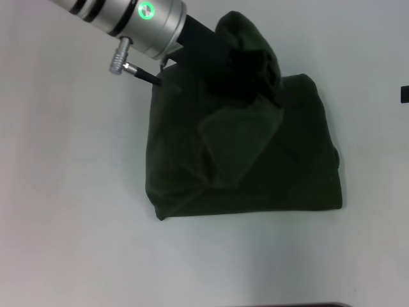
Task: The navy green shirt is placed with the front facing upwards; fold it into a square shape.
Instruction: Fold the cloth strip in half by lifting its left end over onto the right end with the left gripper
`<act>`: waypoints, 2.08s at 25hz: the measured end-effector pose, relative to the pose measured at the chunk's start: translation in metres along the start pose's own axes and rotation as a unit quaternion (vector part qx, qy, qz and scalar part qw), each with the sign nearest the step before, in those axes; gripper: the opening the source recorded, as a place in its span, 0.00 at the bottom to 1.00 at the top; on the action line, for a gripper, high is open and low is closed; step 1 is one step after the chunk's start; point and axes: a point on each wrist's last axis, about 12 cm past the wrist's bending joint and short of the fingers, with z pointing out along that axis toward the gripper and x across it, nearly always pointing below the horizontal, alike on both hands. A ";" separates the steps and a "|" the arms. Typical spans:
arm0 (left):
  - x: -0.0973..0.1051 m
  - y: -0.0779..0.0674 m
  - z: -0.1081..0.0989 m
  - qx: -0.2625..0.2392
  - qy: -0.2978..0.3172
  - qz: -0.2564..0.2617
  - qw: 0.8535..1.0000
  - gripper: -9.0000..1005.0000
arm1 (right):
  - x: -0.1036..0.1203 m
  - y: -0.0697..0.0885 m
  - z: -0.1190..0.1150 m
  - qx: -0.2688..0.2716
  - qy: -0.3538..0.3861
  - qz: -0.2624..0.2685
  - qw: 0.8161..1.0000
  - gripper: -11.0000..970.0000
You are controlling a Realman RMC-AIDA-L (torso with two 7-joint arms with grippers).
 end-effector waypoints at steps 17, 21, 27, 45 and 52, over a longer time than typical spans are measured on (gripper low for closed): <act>-0.004 -0.006 0.033 0.009 -0.012 0.005 1.000 0.10 | -0.001 0.001 0.001 0.001 0.002 0.007 1.000 0.68; -0.001 -0.002 0.037 0.005 -0.010 -0.004 1.000 0.10 | 0.000 0.000 0.001 0.001 0.000 0.008 1.000 0.68; 0.004 0.002 0.049 0.005 -0.002 -0.013 1.000 0.10 | -0.001 -0.001 0.002 0.003 -0.001 0.010 1.000 0.68; -0.003 -0.002 0.058 0.011 -0.038 -0.005 0.999 0.12 | -0.001 -0.001 0.005 0.003 -0.003 0.014 1.000 0.67; -0.003 0.006 0.059 -0.001 -0.049 -0.031 0.998 0.13 | 0.000 -0.002 0.006 0.002 -0.003 0.016 1.000 0.67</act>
